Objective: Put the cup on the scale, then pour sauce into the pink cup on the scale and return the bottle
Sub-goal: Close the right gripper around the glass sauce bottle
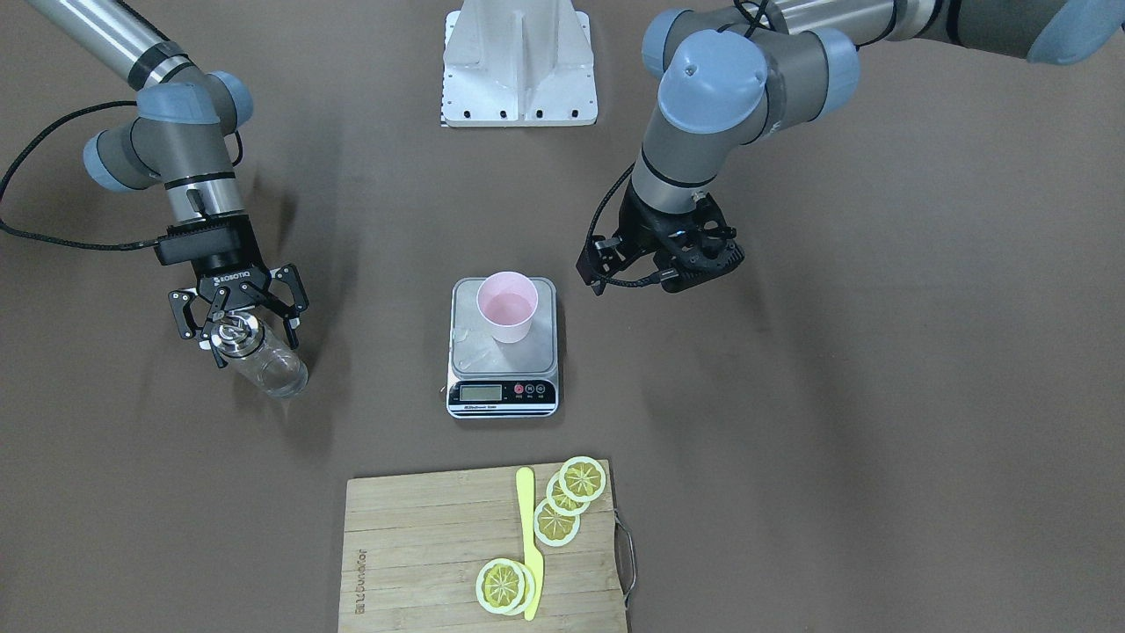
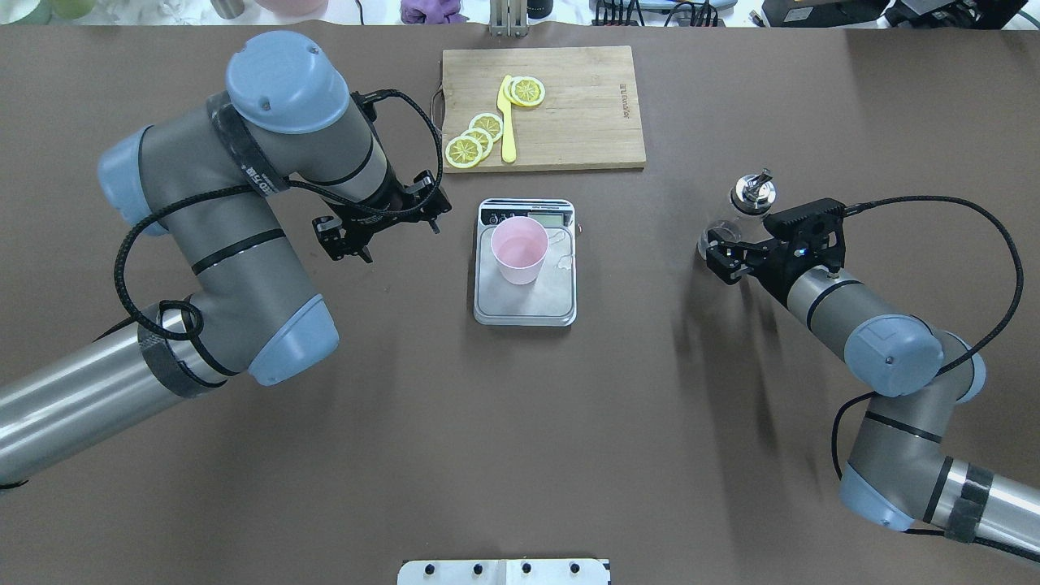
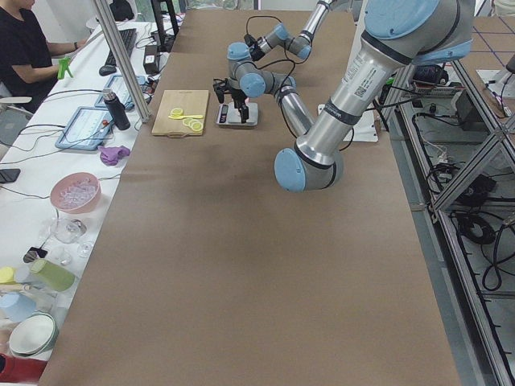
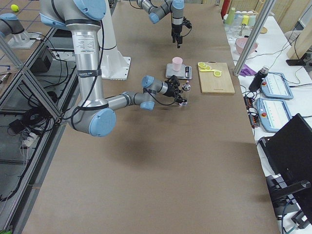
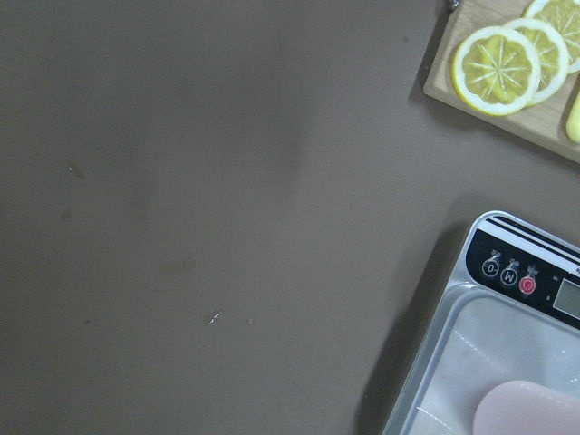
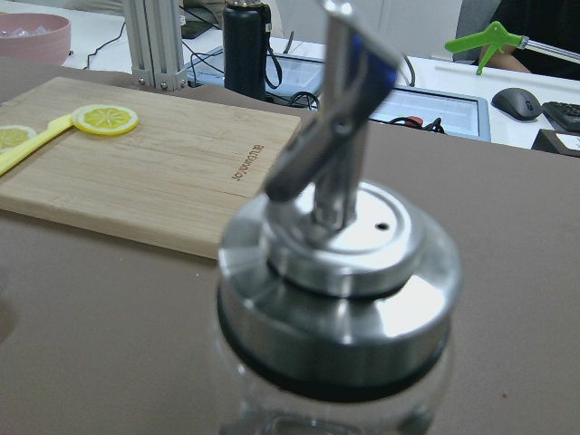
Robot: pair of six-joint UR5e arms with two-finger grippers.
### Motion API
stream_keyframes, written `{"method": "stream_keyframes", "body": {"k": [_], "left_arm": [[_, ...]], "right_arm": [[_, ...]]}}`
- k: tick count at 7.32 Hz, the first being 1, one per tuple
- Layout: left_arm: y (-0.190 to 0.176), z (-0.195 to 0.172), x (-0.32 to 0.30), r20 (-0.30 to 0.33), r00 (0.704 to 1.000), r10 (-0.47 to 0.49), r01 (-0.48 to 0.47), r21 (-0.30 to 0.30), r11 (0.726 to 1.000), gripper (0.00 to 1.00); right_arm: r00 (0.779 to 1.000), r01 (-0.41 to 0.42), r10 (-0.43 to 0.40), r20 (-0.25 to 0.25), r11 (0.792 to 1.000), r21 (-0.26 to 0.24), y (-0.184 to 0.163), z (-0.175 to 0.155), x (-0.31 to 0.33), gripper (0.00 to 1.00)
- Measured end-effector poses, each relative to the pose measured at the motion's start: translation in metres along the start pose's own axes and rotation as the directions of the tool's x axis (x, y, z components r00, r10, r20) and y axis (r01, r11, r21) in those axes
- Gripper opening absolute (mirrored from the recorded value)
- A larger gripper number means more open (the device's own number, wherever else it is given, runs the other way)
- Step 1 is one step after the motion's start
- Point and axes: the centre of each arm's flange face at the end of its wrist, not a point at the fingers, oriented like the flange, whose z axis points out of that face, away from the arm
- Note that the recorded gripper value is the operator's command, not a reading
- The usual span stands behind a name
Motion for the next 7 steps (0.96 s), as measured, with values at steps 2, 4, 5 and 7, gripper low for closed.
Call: {"method": "stream_keyframes", "body": {"k": [2, 4, 5, 7], "left_arm": [[-0.0007, 0.0000, 0.0000, 0.000, 1.000, 0.000, 0.000, 0.007, 1.000, 0.98], [-0.0010, 0.0001, 0.0001, 0.000, 1.000, 0.001, -0.001, 0.013, 1.000, 0.98], [-0.0010, 0.0000, 0.0001, 0.000, 1.000, 0.001, -0.001, 0.013, 1.000, 0.98], [-0.0008, 0.0005, -0.0001, 0.000, 1.000, 0.001, -0.001, 0.013, 1.000, 0.98]], "right_arm": [[1.000, -0.001, 0.001, -0.001, 1.000, 0.002, -0.0017, 0.0038, -0.0021, 0.89], [1.000, -0.001, 0.001, -0.004, 1.000, 0.001, -0.0011, 0.0057, -0.0008, 0.59], [1.000, -0.002, 0.002, -0.004, 1.000, 0.001, -0.0013, 0.0062, -0.0008, 0.38], [1.000, -0.005, 0.005, -0.006, 1.000, 0.005, -0.0046, 0.0070, 0.0003, 0.00]]}}
